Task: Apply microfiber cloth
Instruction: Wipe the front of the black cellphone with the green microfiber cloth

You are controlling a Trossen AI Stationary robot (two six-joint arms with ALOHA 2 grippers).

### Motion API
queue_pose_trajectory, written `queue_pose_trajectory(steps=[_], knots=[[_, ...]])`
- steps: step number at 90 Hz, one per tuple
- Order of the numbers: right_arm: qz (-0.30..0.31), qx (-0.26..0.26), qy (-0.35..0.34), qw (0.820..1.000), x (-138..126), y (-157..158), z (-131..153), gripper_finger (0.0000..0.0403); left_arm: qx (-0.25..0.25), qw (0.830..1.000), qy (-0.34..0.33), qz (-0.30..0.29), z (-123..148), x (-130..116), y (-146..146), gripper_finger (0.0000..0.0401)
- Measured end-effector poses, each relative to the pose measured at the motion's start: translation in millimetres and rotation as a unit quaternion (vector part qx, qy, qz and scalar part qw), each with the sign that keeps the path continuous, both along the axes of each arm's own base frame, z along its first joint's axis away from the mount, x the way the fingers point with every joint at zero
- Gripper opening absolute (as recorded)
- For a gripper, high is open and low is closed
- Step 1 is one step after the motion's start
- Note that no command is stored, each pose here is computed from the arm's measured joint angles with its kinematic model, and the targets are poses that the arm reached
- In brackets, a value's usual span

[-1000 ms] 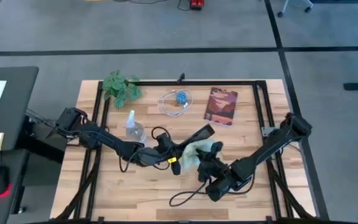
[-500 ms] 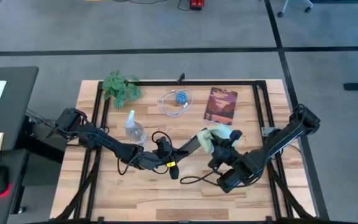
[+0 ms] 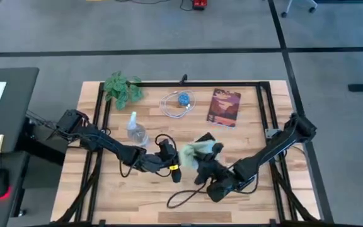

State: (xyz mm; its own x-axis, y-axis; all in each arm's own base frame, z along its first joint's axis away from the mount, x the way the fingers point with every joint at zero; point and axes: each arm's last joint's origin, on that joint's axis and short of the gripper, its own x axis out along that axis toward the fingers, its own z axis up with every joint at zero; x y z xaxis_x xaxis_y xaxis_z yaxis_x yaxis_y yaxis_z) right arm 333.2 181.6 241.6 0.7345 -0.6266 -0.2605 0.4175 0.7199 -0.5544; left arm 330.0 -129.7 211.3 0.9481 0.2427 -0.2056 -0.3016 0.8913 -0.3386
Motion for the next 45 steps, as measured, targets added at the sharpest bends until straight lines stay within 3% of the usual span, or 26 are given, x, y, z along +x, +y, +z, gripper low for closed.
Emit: queue_pose_trajectory(steps=[20, 27, 45], knots=[[0.001, -0.034, 0.035, 0.999, 4.0, -2.0, -9.1, 0.0001, 0.003, 1.0, 0.006, 0.005, -1.7, 0.0, 1.2, 0.0013], [-0.016, -0.055, 0.053, 0.997, -3.5, -5.8, -9.1, 0.0001, 0.002, 1.0, 0.005, 0.009, -1.5, 0.1, 1.5, 0.0013], [-0.059, -0.046, 0.084, 0.994, -34.0, -25.0, 0.0, 0.0001, -0.002, 1.0, -0.004, 0.013, 0.6, -0.6, -1.4, 0.0013]])
